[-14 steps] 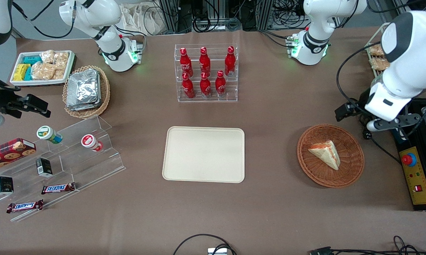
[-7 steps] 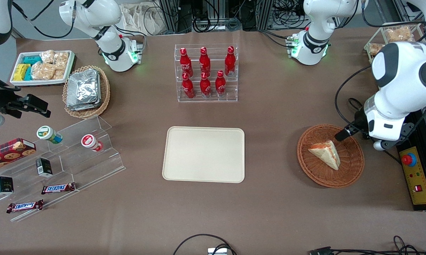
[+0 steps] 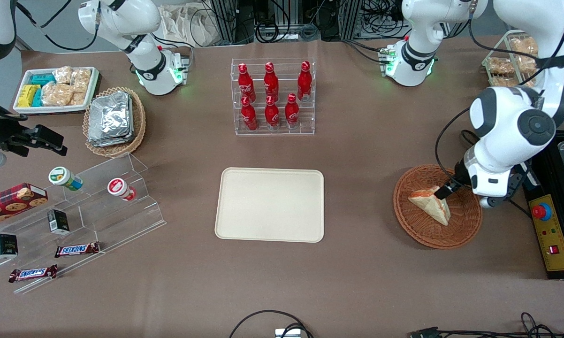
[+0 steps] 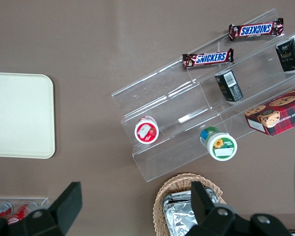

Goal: Place sandwich from basket to tray
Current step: 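Lower the left gripper, close on the wrapped sandwich, lift it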

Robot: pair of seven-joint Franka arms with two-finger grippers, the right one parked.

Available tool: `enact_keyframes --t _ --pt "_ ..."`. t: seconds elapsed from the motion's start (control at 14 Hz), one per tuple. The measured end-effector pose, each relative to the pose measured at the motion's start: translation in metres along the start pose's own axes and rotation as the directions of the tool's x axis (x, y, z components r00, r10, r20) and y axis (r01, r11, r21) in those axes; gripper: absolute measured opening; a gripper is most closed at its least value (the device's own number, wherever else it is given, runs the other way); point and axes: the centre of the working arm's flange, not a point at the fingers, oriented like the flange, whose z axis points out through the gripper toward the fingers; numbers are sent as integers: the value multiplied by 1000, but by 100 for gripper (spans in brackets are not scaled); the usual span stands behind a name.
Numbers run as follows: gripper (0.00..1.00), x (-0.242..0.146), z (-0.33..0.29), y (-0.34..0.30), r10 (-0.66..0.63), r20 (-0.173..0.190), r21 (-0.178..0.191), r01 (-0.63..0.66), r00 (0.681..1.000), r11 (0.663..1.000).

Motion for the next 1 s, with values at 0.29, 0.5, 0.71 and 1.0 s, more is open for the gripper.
enact_keyframes --t 0.29,0.5,0.71,1.0 --pt "100 4 34 2 -1 -10 -8 1 1000 1000" --pt "100 5 55 3 -17 -18 -15 17 1000 1000" --pt "100 3 73 6 -44 -26 -23 44 999 999" --pt "86 -1 85 10 -52 -21 -20 51 998 998"
